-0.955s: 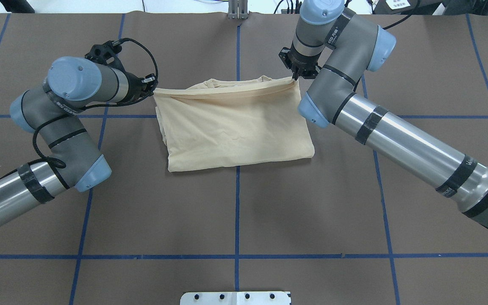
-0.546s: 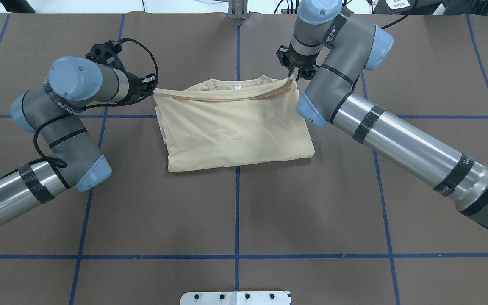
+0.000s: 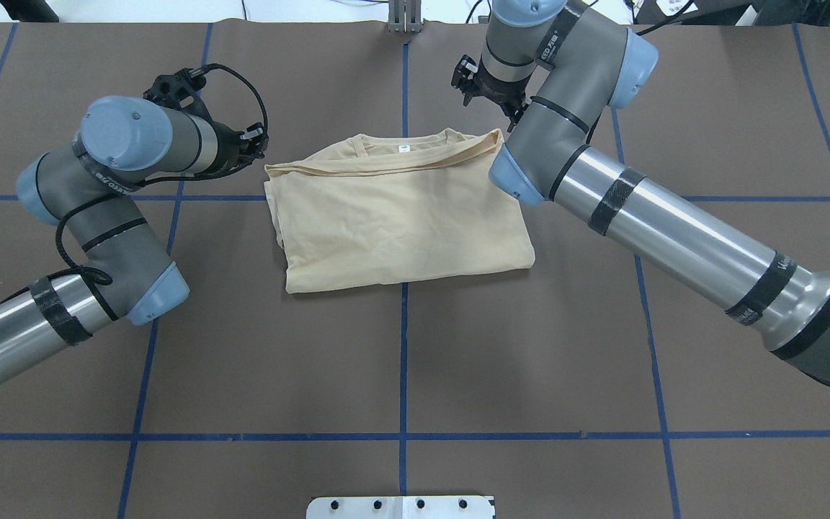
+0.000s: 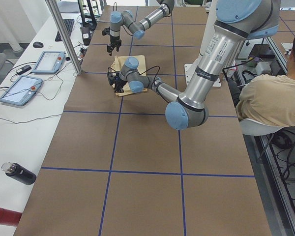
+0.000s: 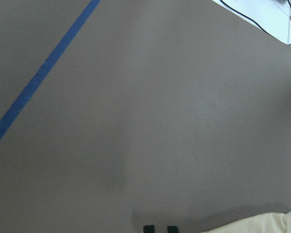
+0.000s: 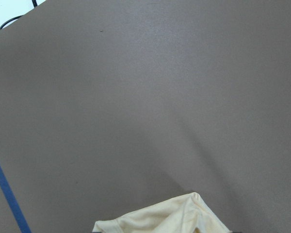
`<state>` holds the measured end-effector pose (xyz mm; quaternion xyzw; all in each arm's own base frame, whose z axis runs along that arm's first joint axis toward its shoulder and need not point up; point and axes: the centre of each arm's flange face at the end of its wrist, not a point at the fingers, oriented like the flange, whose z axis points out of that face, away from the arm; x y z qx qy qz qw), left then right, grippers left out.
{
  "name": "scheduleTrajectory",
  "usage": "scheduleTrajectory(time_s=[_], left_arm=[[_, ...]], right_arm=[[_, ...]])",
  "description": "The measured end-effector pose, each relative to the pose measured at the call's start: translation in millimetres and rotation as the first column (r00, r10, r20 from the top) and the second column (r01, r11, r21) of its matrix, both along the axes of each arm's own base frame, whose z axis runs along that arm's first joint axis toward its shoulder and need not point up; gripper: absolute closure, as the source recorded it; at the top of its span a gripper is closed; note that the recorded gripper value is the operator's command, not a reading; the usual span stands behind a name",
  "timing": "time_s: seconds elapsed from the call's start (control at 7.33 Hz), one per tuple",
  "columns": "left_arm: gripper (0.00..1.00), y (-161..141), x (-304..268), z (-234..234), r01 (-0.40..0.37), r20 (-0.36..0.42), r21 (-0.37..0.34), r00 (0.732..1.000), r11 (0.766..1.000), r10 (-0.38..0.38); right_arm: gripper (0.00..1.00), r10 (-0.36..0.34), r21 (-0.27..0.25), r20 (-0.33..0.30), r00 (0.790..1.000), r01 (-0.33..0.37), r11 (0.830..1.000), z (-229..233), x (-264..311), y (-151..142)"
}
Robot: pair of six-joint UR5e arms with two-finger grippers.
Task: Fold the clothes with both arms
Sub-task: 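Release the shirt and move the right gripper to the folded stack's side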
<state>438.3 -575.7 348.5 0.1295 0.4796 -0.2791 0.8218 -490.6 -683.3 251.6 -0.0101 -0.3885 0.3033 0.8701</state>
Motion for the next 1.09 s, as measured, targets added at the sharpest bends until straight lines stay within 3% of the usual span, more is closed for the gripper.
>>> scheduleTrajectory(time_s=[0.14, 0.27, 0.55, 0.68, 0.82, 1.09], left_arm=[[0.56, -1.6, -3.4, -2.3, 0.004, -0.005, 0.005, 1.000, 1.000, -0.004], [0.47, -1.0, -8.5, -10.6, 0.006, -0.021, 0.019, 1.000, 1.000, -0.006], [0.45, 10.1, -23.9, -36.8, 0.011, -0.071, 0.058, 0.997, 0.998, -0.006], [0.45, 15.5, -29.5, -44.0, 0.014, -0.088, 0.067, 0.996, 0.998, -0.008], [0.45, 20.1, -33.7, -45.2, 0.015, -0.095, 0.070, 0.995, 0.997, -0.008], [0.45, 24.6, -34.6, -39.5, 0.013, -0.090, 0.067, 0.996, 0.998, -0.006]], right_arm=[[0.05, 0.004, 0.010, 0.018, 1.000, -0.004, 1.000, -6.2, 5.4, 5.6], [0.05, 0.003, 0.021, 0.039, 0.999, -0.004, 1.000, -3.2, 14.7, 19.3], [0.03, 0.010, 0.034, 0.098, 0.995, -0.014, 0.999, 21.0, 43.7, 84.2], [0.02, 0.036, 0.013, 0.137, 0.990, -0.038, 0.999, 25.4, 53.6, 124.4], [0.02, 0.089, -0.039, 0.175, 0.981, -0.083, 0.996, 23.0, 54.8, 155.3], [0.05, 0.213, -0.127, 0.194, 0.958, -0.191, 0.973, 22.7, 34.6, 195.6]])
